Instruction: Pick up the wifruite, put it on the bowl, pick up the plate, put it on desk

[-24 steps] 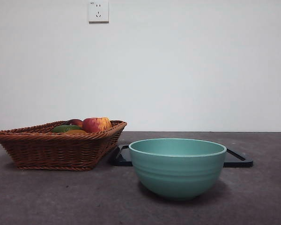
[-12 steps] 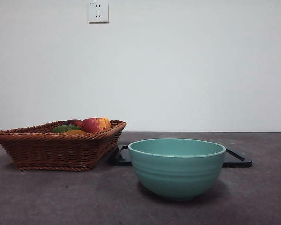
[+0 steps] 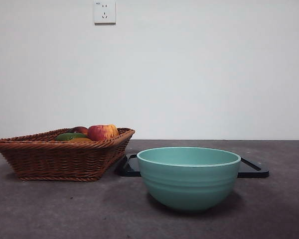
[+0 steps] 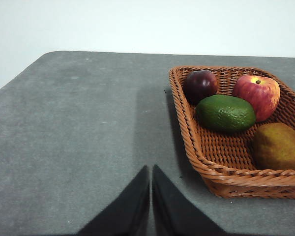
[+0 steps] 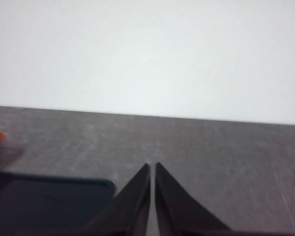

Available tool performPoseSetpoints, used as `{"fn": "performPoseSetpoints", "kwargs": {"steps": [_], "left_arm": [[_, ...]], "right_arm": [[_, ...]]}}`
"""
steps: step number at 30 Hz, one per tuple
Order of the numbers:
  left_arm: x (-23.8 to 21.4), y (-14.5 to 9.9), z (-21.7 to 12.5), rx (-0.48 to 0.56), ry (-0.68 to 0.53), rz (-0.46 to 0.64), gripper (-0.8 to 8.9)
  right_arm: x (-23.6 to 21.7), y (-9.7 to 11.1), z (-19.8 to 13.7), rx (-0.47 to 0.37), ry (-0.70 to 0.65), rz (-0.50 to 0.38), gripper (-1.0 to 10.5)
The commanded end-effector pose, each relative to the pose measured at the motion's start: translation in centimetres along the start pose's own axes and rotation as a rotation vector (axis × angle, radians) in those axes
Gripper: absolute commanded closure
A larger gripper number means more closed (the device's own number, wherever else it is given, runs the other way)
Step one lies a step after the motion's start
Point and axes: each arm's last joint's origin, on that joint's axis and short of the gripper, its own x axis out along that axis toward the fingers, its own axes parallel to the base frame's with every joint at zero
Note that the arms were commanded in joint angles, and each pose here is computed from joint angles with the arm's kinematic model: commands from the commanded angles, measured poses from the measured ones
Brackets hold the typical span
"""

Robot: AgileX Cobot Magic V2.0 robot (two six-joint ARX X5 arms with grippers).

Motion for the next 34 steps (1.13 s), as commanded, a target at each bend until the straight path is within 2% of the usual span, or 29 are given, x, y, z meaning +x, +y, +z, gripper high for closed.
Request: {"fn": "performPoseSetpoints", "kwargs": {"steps": [1,6,15,21,34], "left_arm": [[0.2,0.1,-0.7,-0.006,0.027,0.005,8.06],[0.2,0.1,-0.7,-0.006,0.027,0.005,8.06],[0.2,0.1,-0.7,-0.006,0.027,0.005,8.06],[0.2,0.1,-0.7,-0.006,0.027,0.005,8.06],[0.2,0.1,-0.7,-0.006,0.027,0.005,8.06]], "right_arm": [[0.0,-0.3,-1.3,-0.008,0.0,-0.037,9.4],[0.0,-0.7,-3.4,-0.007,0.024,-0.109,9.4],[0.1,-0.8,-6.3,0.0,0.066,-0.117,9.4],[0.0,-0.8,-7.7,0.008,0.191,-0.119,9.4],[0.0,-0.8,-7.5,0.009,0.17,-0.112,9.4]]}}
